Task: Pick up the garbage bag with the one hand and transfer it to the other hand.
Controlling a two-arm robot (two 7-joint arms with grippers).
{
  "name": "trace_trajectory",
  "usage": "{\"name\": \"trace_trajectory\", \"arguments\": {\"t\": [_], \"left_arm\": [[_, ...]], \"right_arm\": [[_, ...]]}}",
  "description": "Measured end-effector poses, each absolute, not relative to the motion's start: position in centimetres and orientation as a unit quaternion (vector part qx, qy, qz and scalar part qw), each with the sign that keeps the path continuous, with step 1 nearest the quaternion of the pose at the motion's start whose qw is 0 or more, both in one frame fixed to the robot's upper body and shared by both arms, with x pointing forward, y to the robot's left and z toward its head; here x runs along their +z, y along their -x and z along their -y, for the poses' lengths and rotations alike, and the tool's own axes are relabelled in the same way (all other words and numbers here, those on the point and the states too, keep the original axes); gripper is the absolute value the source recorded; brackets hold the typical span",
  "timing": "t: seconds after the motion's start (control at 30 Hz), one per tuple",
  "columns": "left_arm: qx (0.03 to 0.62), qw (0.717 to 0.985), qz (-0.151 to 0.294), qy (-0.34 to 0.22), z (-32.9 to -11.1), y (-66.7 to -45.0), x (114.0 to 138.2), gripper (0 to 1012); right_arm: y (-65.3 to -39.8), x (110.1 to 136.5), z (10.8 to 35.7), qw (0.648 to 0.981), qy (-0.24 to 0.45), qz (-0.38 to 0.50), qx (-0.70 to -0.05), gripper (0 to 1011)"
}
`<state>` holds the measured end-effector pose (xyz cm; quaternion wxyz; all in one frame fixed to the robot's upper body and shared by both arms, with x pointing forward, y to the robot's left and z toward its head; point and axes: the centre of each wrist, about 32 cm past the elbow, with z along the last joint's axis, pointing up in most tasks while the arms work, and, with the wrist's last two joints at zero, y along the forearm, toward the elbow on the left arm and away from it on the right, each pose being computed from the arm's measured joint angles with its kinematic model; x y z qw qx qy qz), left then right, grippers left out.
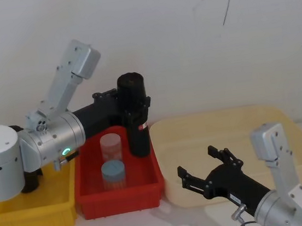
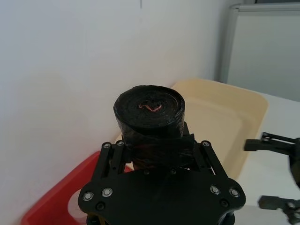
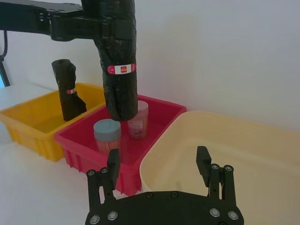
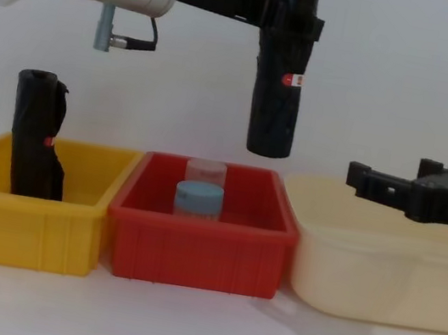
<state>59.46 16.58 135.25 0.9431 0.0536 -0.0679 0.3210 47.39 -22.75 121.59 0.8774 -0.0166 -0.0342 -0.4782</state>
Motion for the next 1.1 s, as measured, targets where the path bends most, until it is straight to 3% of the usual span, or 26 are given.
{"name": "trace_trajectory", "arguments": {"t": [1.1], "left_arm": [[0.278, 0.959, 0.049, -0.029, -15.7, -58.7, 133.6, 527]], "right_arm": [[-50.0, 122.1, 18.8, 0.888, 0.002, 0.005, -0.459, 1000]]}}
